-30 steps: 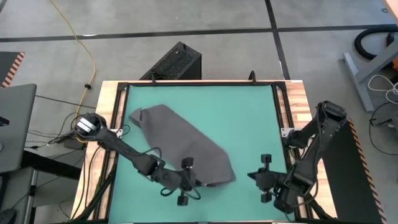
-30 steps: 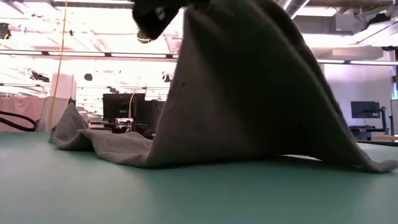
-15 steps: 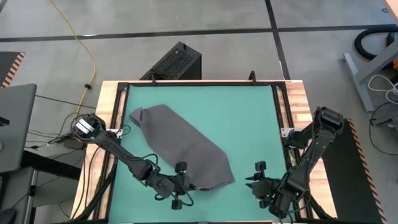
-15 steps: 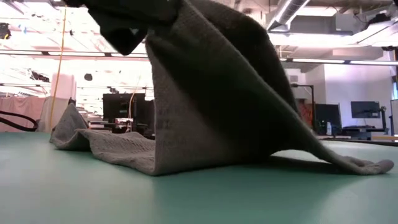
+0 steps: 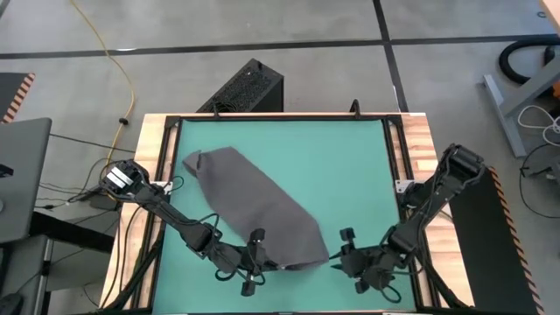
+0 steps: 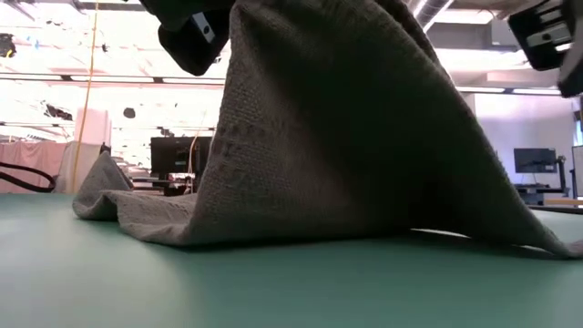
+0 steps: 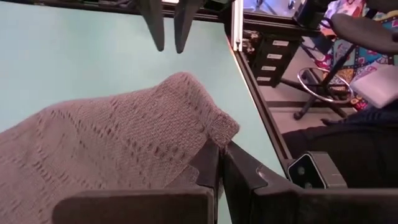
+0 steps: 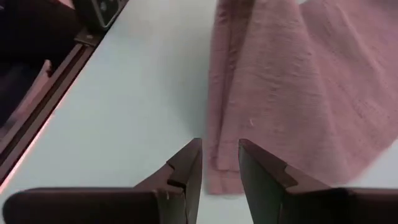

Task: Roll towel
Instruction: Roll the gray towel

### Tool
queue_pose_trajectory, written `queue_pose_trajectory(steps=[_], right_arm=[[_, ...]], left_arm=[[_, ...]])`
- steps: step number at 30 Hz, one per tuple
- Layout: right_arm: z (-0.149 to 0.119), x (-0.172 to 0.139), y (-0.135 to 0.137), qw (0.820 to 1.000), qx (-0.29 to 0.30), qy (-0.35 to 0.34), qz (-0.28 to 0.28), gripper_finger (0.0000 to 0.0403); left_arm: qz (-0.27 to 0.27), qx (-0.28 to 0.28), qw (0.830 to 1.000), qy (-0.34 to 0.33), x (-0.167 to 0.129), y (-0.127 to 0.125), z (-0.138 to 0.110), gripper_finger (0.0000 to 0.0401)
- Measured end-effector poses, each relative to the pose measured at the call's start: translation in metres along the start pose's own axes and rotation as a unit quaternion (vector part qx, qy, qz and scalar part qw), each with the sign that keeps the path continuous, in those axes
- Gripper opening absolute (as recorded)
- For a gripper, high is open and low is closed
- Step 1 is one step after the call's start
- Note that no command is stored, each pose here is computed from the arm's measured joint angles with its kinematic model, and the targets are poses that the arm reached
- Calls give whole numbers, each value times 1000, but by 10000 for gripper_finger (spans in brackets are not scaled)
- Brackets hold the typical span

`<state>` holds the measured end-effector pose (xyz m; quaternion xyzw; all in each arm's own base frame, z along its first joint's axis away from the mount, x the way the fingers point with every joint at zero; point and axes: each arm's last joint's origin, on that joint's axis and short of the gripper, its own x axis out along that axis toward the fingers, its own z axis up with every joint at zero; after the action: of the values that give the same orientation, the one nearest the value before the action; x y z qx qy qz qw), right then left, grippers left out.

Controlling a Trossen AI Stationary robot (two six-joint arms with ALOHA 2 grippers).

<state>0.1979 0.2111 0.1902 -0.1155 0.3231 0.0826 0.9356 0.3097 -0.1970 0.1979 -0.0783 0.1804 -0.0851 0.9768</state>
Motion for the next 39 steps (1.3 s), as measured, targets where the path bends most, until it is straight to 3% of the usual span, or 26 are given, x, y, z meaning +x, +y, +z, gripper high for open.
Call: queue_pose_trajectory(steps=[5,9,12,16,22,39], right_arm=[[3,4,-6,1000,9,-2,-7,130],[0,4,-6,1000,-20,9,-7,135],[2,4,-6,999,-51,4,2,153],[4,11,-7,999,-48,4,21,187],[-17,40,2,994,-97,53,1,225],[-39,82,-3,986,-128,106,-8,216]], left_arm=[[2,8,1000,-1,1,2,1,0],[3,7,1000,-1,1,2,1,0],[-2,7,1000,1,1,2,1,0],[-4,5,1000,2,1,2,1,0],[-3,-3,1000,2,2,4,1,0],[-66,-49,996,41,5,11,2,0]])
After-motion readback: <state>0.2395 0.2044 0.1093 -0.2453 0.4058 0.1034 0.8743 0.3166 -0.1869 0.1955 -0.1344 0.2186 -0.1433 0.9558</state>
